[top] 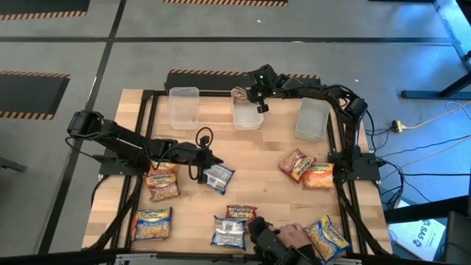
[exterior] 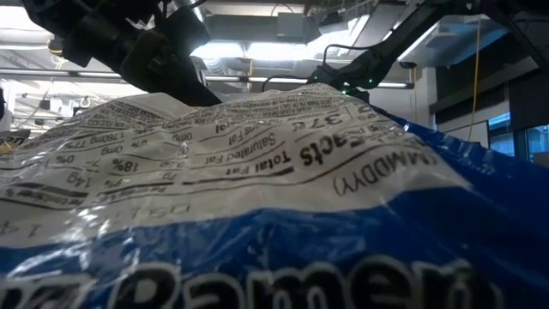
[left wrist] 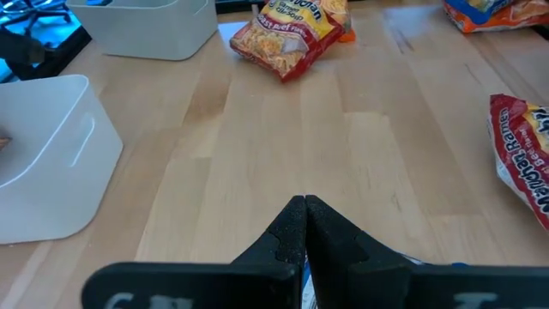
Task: Sort Maruchan noodles
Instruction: Put the red noodle pack into the white bin
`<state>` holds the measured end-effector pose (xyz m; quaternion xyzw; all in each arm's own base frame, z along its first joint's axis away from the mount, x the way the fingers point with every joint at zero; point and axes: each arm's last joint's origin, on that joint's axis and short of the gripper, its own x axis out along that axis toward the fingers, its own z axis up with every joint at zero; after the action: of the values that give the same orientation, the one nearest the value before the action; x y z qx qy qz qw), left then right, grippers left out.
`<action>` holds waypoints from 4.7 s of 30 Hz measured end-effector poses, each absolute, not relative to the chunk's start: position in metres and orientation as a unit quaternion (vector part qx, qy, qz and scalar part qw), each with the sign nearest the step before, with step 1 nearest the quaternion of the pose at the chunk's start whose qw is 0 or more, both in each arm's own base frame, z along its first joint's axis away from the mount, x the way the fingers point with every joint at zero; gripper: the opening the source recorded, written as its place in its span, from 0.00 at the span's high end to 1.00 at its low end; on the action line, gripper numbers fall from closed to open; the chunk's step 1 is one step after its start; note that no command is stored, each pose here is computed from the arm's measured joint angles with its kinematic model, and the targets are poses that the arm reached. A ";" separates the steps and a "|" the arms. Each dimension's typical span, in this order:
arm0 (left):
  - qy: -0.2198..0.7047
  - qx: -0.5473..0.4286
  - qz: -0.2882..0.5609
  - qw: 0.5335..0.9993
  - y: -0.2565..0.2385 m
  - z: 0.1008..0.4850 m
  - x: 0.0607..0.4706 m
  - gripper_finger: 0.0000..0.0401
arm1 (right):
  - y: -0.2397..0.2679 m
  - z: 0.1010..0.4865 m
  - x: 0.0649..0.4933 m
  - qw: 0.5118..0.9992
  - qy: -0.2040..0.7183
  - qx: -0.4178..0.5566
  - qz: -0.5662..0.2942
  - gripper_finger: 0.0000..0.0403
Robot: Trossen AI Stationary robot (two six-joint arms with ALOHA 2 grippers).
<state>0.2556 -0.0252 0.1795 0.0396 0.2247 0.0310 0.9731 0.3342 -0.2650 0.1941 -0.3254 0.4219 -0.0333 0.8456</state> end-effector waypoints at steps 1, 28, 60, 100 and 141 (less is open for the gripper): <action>0.225 0.039 0.027 0.973 -0.025 0.180 0.256 0.99 | -0.265 0.194 0.334 0.848 0.420 -0.321 -0.038 0.91; 0.210 0.025 0.027 0.977 -0.025 0.182 0.257 0.98 | -0.100 0.315 0.317 0.900 0.402 -0.167 -0.017 0.61; 0.200 -0.182 -0.048 0.962 -0.128 0.163 0.242 0.59 | 0.174 0.181 0.276 0.931 0.300 0.202 0.051 0.61; 0.215 -0.146 -0.057 0.964 -0.165 0.122 0.274 0.59 | 0.159 0.124 0.285 0.931 0.307 -0.128 -0.150 0.61; 0.243 -0.125 0.044 0.961 -0.153 0.108 0.332 0.59 | 0.171 0.134 0.275 0.908 0.395 0.125 0.055 0.61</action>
<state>0.3319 -0.1532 0.1076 -0.1251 0.2426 0.0443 0.9610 0.2751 0.1709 0.1337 0.1255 0.3954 0.0553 0.9082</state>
